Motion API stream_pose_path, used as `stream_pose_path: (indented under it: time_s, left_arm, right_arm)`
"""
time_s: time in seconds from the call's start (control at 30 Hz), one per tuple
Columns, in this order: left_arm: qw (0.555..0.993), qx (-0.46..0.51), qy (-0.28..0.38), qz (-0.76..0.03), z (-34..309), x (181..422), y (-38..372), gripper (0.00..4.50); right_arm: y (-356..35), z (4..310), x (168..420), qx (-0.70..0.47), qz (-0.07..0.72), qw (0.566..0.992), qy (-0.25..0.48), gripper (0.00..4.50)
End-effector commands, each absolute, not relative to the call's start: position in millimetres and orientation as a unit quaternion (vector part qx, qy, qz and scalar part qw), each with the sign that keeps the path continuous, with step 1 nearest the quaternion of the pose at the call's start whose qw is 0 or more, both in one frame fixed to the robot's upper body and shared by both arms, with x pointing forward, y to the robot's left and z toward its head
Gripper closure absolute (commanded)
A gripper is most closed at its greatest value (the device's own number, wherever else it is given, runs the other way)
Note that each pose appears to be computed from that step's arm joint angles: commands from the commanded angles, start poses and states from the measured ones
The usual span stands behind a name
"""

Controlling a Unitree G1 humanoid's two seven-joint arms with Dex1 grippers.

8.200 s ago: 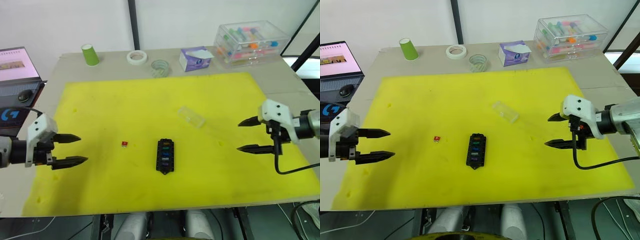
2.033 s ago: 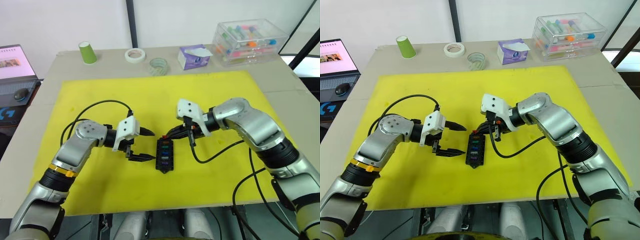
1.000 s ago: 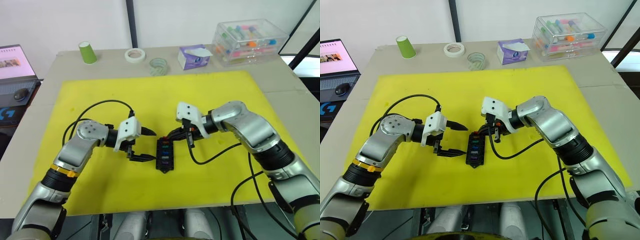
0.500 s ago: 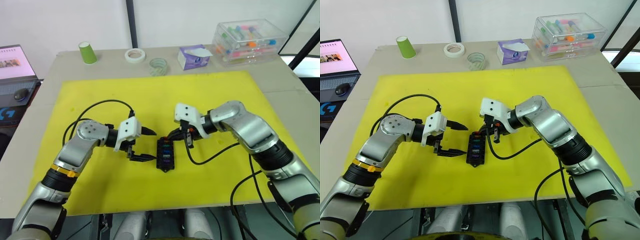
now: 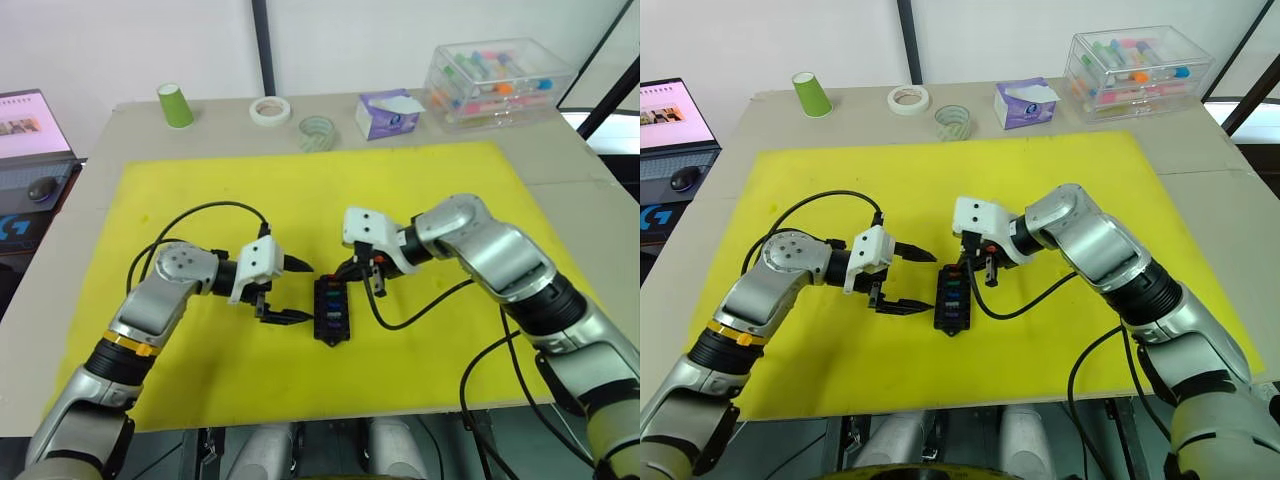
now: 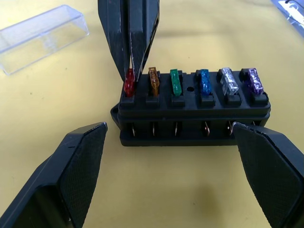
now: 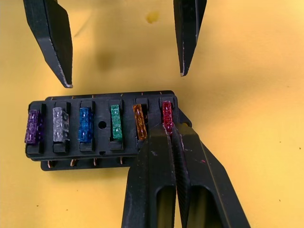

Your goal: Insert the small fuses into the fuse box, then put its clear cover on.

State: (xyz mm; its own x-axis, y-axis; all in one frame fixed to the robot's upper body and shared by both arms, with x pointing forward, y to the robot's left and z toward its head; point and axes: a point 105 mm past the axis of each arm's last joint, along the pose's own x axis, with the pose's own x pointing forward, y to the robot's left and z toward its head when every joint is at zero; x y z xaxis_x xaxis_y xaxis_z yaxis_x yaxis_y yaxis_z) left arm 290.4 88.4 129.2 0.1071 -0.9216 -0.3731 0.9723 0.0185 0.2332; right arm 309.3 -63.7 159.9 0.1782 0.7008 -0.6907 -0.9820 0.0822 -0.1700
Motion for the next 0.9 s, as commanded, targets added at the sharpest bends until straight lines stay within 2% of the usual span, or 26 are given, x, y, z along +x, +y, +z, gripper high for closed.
stream_pose_path:
  time_s: [0.03, 0.7, 0.73, 0.83, 0.9]
  left_arm:
    - [0.712, 0.224, 0.042, -0.664, 136, 290, 87, 0.08]
    - [0.715, 0.223, 0.042, -0.661, 136, 291, 87, 0.08]
    - [0.715, 0.223, 0.042, -0.661, 136, 291, 87, 0.0]
    - [0.716, 0.223, 0.042, -0.66, 136, 291, 87, 0.0]
    - [0.716, 0.223, 0.042, -0.66, 136, 291, 87, 0.0]
  right_arm:
    - [-56, 169, 304, -0.326, 0.613, 0.69, 0.206, 4.5]
    - [-53, 179, 303, -0.338, 0.611, 0.691, 0.186, 4.5]
    - [-53, 179, 303, -0.339, 0.611, 0.691, 0.186, 4.0]
    - [-53, 178, 303, -0.342, 0.611, 0.689, 0.187, 3.12]
    - [-53, 176, 302, -0.346, 0.612, 0.686, 0.188, 3.12]
